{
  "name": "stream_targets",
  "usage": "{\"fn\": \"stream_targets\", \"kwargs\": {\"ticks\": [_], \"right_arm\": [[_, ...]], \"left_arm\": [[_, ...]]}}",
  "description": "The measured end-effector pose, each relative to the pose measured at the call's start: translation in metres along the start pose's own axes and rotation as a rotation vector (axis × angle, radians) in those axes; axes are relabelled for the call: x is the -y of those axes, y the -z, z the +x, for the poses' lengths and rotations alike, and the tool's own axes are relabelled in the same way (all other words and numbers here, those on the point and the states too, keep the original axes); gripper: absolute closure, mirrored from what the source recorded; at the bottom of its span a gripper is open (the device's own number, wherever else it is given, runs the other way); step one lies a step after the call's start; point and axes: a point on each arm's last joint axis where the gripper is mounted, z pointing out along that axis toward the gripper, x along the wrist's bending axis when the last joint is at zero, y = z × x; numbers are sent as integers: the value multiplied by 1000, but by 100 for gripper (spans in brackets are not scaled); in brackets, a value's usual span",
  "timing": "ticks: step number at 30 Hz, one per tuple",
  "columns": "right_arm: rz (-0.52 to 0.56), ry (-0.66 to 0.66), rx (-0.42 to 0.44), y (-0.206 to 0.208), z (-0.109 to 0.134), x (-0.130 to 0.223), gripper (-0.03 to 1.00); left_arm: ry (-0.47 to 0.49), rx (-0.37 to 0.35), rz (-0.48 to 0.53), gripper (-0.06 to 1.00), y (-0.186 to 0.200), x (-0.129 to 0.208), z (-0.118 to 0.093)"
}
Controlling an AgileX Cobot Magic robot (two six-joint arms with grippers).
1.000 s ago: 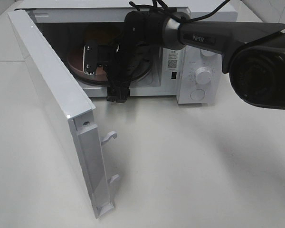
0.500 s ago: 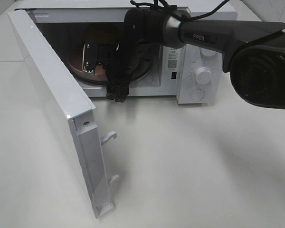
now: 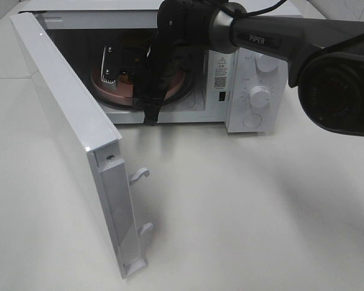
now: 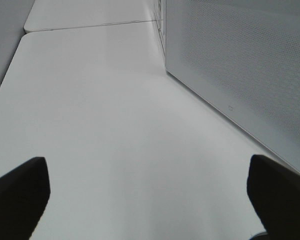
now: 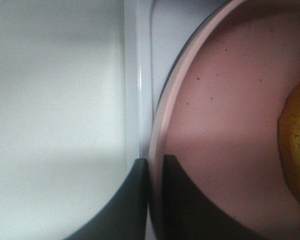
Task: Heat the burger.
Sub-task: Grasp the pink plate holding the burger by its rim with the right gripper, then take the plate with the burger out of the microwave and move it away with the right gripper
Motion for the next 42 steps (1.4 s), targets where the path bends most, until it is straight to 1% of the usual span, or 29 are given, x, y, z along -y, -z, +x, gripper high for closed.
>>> {"fn": "stream_targets", "kwargs": {"ticks": [7, 8, 11, 15, 16, 19, 21, 23, 24, 25, 27, 29, 33, 38, 42], "right_arm": [[19, 7, -32, 8, 1, 0, 96], [27, 8, -47, 9, 3, 0, 96], [28, 8, -50, 10, 3, 0, 97], [44, 13, -75, 15, 4, 1, 97], [53, 21, -93, 19, 6, 1, 97], [57, 28, -93, 21, 7, 2, 97], [63, 59, -98, 28, 15, 6, 97], [63, 67, -97, 32, 18, 6, 97], [69, 76, -99, 37, 24, 6, 97], [69, 76, -99, 37, 24, 6, 97], [72, 80, -91, 38, 27, 7, 97], [73, 87, -63, 42, 34, 12, 97], [69, 95, -42, 46, 39, 14, 97], [67, 140, -11, 53, 53, 17, 97], [65, 161, 11, 57, 58, 18, 97]], "left_arm": [[0, 0, 0, -5, 0, 0, 0], [0, 0, 0, -5, 0, 0, 0], [0, 0, 0, -5, 0, 0, 0], [0, 0, 0, -5, 0, 0, 0], [0, 0, 0, -5, 0, 0, 0], [0, 0, 0, -5, 0, 0, 0], [0, 0, 0, -5, 0, 0, 0], [0, 0, 0, -5, 0, 0, 0], [0, 0, 0, -5, 0, 0, 0], [0, 0, 0, -5, 0, 0, 0], [0, 0, 0, -5, 0, 0, 0], [0, 0, 0, -5, 0, 0, 0], [0, 0, 0, -5, 0, 0, 0], [0, 0, 0, -5, 0, 0, 0], [0, 0, 0, -5, 0, 0, 0]]}}
